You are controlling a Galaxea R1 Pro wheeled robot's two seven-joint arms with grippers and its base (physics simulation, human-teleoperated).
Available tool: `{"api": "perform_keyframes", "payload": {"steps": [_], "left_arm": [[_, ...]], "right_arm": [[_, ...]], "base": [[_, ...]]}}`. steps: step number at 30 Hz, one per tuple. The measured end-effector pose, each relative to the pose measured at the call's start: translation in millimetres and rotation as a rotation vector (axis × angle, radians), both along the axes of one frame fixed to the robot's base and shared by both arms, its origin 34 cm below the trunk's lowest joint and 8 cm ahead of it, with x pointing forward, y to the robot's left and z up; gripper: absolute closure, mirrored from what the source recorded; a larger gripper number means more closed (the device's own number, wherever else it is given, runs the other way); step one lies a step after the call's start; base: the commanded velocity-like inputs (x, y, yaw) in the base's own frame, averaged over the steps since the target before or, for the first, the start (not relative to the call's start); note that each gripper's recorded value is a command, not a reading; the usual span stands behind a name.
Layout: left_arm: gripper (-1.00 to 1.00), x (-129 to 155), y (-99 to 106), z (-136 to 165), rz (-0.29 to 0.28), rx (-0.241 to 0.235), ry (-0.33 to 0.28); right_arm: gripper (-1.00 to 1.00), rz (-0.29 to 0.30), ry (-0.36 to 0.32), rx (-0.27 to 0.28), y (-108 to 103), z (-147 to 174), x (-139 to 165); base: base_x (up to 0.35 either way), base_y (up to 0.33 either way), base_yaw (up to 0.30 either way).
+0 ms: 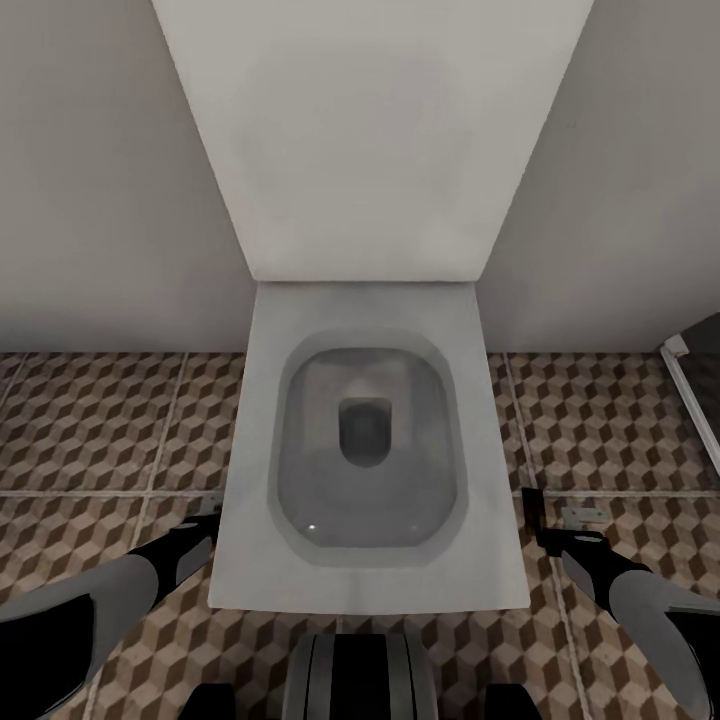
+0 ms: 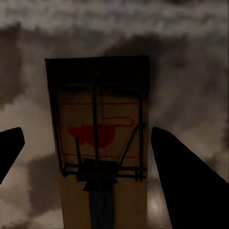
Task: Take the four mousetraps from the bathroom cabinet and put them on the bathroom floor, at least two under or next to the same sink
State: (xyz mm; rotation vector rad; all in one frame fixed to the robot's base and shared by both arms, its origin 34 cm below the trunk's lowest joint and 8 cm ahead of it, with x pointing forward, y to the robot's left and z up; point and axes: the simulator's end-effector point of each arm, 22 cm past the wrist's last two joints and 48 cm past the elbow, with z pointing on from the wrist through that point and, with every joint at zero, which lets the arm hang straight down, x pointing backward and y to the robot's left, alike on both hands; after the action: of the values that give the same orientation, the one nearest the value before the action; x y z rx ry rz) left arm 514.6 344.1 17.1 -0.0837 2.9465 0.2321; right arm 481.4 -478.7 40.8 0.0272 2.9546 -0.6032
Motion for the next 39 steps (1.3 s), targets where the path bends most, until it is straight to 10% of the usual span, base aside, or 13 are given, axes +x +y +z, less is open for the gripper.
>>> {"api": "perform_keyframes", "payload": {"steps": [39], "left_arm": [[-1.0, -9.6, -7.7, -2.6, -0.189, 0.027, -0.004]], "right_arm": [[-1.0, 0.003, 0.002, -0.002, -1.9, -0.1, -3.0]], "base": [[0.0, 0.0, 0.0]]}}
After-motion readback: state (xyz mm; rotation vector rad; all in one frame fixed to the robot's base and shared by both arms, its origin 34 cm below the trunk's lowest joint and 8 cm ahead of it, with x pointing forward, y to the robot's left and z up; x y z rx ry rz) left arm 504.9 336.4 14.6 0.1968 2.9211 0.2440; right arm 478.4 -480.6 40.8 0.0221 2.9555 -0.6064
